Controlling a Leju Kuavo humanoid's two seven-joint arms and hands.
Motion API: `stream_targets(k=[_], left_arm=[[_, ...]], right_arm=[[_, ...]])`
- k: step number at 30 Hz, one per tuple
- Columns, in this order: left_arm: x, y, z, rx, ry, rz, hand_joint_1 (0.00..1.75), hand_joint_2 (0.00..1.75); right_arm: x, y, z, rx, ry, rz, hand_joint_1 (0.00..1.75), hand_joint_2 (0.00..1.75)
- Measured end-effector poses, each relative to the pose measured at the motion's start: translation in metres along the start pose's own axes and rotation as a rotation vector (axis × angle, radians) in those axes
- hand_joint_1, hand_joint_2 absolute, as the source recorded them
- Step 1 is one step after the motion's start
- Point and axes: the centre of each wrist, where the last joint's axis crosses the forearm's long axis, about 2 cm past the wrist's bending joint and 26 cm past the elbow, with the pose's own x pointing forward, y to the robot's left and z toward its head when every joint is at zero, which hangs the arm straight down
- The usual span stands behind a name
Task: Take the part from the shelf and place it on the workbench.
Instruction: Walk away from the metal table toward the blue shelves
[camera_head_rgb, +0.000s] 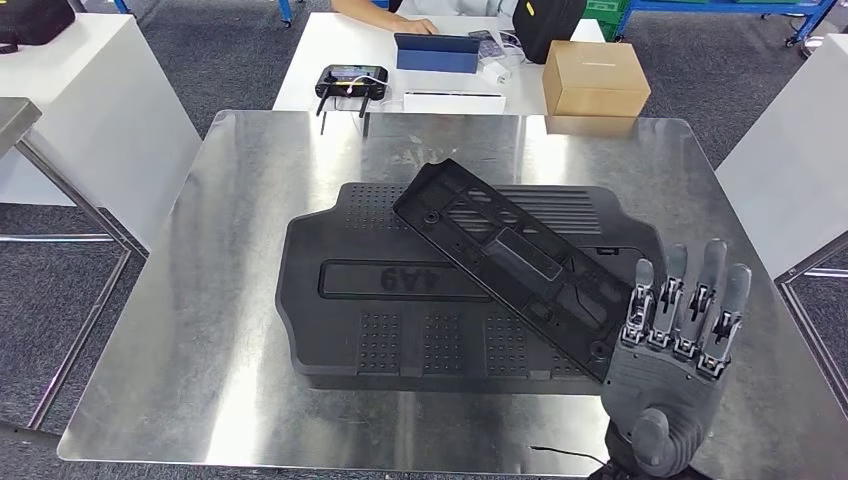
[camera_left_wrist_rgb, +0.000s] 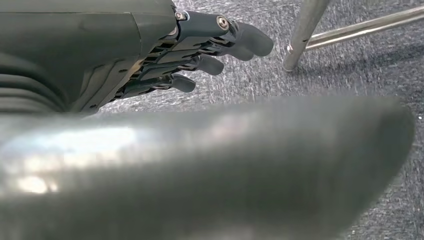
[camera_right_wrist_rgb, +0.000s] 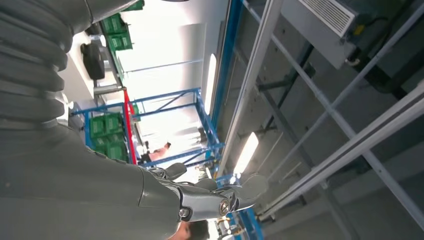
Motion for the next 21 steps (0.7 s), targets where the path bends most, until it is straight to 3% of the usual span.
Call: stream_targets(k=[21], left_arm=[[-0.002, 0.003, 0.001, 0.012, 0.018, 0.006, 0.0, 0.0]], right_arm=[[0.02, -0.021, 0.009, -0.111, -0.029, 0.074, 0.0, 1.75]])
